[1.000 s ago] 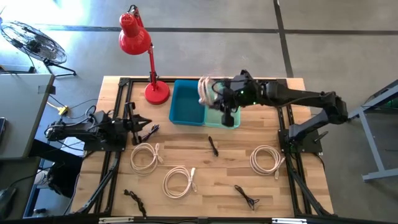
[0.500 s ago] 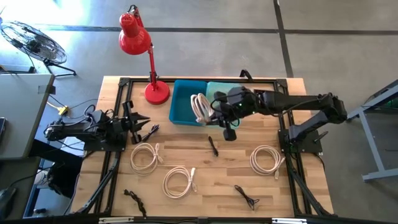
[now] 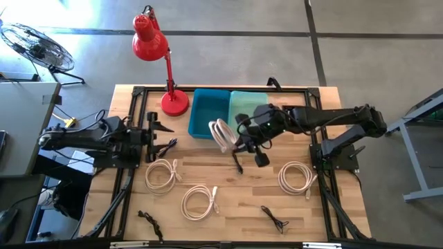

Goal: Pick & Place USB Port
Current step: Put the white HDMI cable into the blue bin

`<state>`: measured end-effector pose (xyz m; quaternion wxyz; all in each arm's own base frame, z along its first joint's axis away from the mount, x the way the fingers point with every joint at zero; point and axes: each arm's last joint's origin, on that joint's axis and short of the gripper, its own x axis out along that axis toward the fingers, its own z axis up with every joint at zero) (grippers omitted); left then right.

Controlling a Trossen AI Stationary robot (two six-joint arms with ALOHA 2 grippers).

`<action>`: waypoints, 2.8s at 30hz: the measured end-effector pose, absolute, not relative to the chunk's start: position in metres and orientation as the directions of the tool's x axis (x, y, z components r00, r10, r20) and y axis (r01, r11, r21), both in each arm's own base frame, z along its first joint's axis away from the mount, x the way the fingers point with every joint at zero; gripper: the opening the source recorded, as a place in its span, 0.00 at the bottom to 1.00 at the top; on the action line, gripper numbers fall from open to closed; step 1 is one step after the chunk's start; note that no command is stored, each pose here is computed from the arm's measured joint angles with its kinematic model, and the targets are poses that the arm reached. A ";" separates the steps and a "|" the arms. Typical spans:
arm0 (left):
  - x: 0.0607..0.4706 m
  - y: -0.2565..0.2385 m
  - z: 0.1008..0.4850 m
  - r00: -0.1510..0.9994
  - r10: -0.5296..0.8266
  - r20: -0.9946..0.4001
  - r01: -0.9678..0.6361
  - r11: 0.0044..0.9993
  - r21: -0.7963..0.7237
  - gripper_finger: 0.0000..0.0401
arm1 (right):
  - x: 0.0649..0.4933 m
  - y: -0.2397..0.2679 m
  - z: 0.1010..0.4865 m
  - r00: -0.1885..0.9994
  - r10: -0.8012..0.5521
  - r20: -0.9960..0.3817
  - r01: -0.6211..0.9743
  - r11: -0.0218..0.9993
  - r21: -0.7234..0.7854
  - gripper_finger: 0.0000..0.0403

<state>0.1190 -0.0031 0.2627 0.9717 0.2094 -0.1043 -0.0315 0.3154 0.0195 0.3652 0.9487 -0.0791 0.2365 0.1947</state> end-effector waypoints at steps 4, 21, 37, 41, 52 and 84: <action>0.140 -0.004 0.277 0.984 -0.126 0.128 0.056 0.893 0.447 0.55 | 0.314 0.028 0.365 0.785 0.400 -0.473 -0.477 0.877 -0.051 0.07; 0.242 -0.003 0.328 0.991 -0.100 -0.087 0.131 0.837 0.532 0.55 | 0.309 0.052 0.363 0.723 0.482 -0.495 -0.569 0.822 -0.029 0.07; 0.270 -0.007 0.323 0.954 -0.234 -0.188 0.295 0.846 0.445 0.54 | 0.306 0.057 0.358 0.728 0.405 -0.554 -0.528 0.846 -0.075 0.07; 0.270 -0.007 0.327 0.962 -0.231 -0.147 0.273 0.845 0.460 0.54 | 0.306 0.057 0.359 0.732 0.404 -0.549 -0.528 0.845 -0.082 0.07; 0.274 -0.006 0.331 0.971 -0.220 -0.093 0.237 0.842 0.485 0.54 | 0.307 0.057 0.360 0.742 0.406 -0.533 -0.530 0.843 -0.095 0.07; 0.288 -0.001 0.319 0.992 -0.072 -0.104 0.118 0.824 0.553 0.08 | 0.307 0.050 0.361 0.817 0.136 -0.560 -0.275 0.946 -0.171 0.31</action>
